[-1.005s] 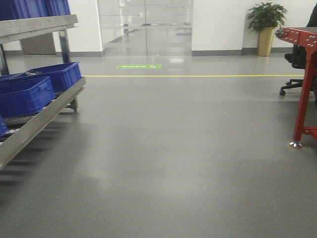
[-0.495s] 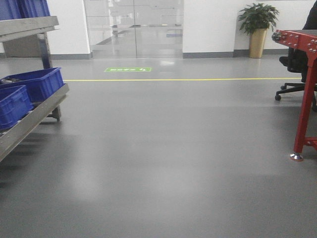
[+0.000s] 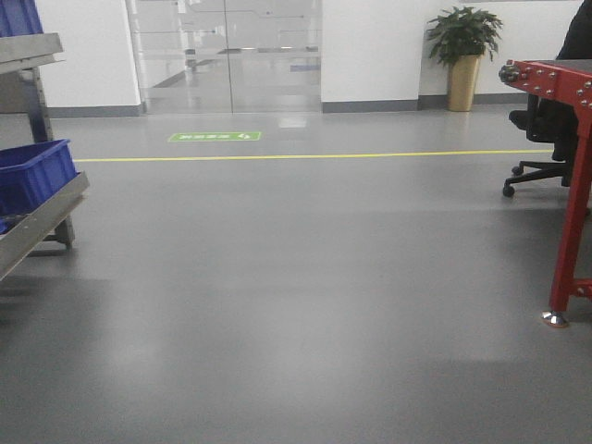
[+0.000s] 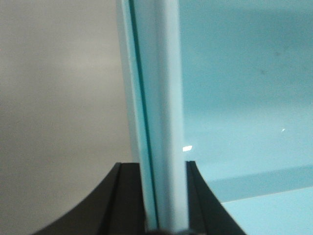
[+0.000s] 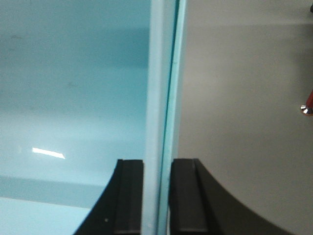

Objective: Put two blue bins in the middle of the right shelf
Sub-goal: 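Drive the base across the floor carrying the teal bin in both grippers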

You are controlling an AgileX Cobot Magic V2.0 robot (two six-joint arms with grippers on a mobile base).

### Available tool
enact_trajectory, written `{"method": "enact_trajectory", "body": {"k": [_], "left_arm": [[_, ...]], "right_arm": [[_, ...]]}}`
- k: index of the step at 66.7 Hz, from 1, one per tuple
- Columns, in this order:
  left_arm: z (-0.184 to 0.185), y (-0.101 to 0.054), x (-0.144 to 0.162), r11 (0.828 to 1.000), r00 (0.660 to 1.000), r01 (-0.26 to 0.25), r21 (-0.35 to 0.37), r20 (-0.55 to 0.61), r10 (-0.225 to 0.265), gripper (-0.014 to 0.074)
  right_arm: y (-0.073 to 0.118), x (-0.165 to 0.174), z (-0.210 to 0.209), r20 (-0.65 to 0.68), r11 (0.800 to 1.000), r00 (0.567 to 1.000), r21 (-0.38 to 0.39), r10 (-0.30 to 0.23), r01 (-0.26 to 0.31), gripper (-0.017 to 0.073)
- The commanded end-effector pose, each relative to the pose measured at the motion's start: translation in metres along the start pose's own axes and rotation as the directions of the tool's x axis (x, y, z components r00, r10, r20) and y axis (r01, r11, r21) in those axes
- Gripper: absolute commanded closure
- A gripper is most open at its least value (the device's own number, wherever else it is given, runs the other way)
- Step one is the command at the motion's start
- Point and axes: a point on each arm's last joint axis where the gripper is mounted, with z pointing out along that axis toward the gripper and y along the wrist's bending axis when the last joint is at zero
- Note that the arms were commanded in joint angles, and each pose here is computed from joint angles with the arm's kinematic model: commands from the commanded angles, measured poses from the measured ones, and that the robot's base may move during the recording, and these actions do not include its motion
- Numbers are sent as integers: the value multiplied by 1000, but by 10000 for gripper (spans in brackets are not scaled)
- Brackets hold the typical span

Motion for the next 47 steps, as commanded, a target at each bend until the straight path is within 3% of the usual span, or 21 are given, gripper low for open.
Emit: {"method": "enact_trajectory", "body": {"k": [1,47], "left_arm": [[-12,-1,-14,999,991,-27,23,132,24,704],[-13,-2,-16,999,988,-30,29,153,25,704]], "right_arm": [[0,-12,-9,110,999,994,-31,-13,16,725],[1,-13,-10,117,999,993,-35,-12,17,725]]}}
